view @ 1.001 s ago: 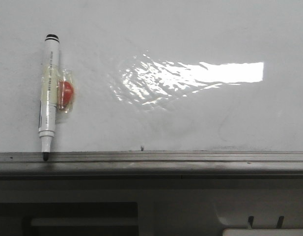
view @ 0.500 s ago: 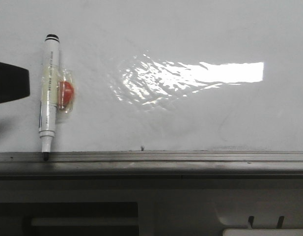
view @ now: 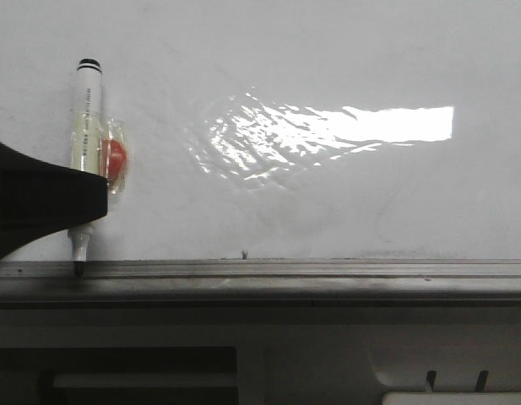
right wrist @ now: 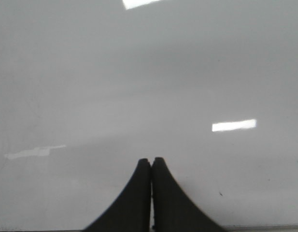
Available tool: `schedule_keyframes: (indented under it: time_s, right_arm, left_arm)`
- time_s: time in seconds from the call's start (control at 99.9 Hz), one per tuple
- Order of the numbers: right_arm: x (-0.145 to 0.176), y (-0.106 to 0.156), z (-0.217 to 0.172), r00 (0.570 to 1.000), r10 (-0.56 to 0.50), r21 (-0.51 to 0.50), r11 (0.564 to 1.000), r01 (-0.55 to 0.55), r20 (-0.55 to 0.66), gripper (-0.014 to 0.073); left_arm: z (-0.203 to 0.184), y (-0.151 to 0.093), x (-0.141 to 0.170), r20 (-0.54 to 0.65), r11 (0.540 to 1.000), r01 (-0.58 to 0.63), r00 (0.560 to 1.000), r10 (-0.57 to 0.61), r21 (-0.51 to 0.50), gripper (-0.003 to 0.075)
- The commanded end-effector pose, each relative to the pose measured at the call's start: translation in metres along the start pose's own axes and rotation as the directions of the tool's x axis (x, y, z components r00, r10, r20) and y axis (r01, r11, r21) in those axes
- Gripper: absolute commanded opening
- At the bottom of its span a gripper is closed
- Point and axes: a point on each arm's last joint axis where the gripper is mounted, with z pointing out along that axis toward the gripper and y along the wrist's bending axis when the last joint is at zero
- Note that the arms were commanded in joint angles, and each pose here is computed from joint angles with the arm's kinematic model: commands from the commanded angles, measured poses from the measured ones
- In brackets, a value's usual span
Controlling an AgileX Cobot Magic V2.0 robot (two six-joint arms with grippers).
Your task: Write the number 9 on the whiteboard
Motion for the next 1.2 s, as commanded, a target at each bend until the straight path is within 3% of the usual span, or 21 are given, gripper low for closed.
schedule_keyframes:
  time_s: [0.0, 0.17, 0.29, 0.54, 0.7, 0.78, 0.911, 1.001, 1.071, 1.191]
  right_arm:
    - [-0.016, 0.002, -0.002, 0.996, -0.002, -0.003, 1.0, 0.002, 0.085, -0.0069]
    - [-0.016, 0.002, -0.002, 0.996, -0.002, -0.003, 1.0, 0.002, 0.085, -0.0069]
    - [-0.016, 0.002, -0.002, 0.996, -0.002, -0.003, 1.0, 0.002, 0.085, -0.0069]
    - [-0.011, 0.004, -0.002, 1.0, -0.008, -0.025, 1.0, 0.009, 0.025, -0.0069]
    - [-0.004, 0.014, -0.003, 0.997, -0.052, -0.132, 0.99, 0.045, -0.049, -0.0069]
    - [-0.003, 0.022, -0.005, 0.993, -0.1, -0.215, 0.973, 0.084, -0.067, -0.0069]
    - [-0.005, 0.036, -0.015, 0.969, -0.226, -0.367, 0.914, 0.174, -0.102, -0.0069]
    - [-0.011, 0.045, -0.022, 0.964, -0.255, -0.458, 0.868, 0.193, -0.078, -0.0062]
    - [-0.018, 0.052, -0.027, 0.96, -0.274, -0.519, 0.829, 0.209, -0.051, 0.0009]
    - [-0.028, 0.067, -0.029, 0.952, -0.302, -0.602, 0.768, 0.217, -0.043, 0.0304]
  left_arm:
    - [0.004, -0.006, -0.013, 0.094, 0.999, -0.001, 0.996, -0.002, 0.034, 0.0398]
    - [0.009, -0.006, -0.008, 0.064, 0.999, -0.01, 0.998, 0.008, 0.033, 0.0355]
    - [0.011, -0.004, -0.007, 0.067, 1.0, 0.017, 0.998, -0.018, 0.01, 0.0284]
    - [0.011, 0.0, -0.007, 0.074, 0.997, 0.075, 0.995, -0.073, -0.03, -0.0022]
    - [0.01, -0.002, -0.008, 0.074, 0.999, 0.046, 0.996, -0.045, -0.008, -0.002]
    - [0.009, -0.008, -0.008, 0.074, 0.998, -0.037, 0.997, 0.033, 0.051, -0.002]
    - [0.0, -0.023, -0.014, 0.134, 0.956, -0.226, 0.97, 0.202, 0.189, -0.002]
    - [-0.007, -0.027, -0.019, 0.182, 0.936, -0.275, 0.954, 0.238, 0.222, -0.002]
    - [-0.01, -0.028, -0.023, 0.205, 0.932, -0.286, 0.948, 0.242, 0.222, -0.002]
    - [-0.013, -0.035, -0.021, 0.239, 0.866, -0.418, 0.902, 0.36, 0.274, -0.002]
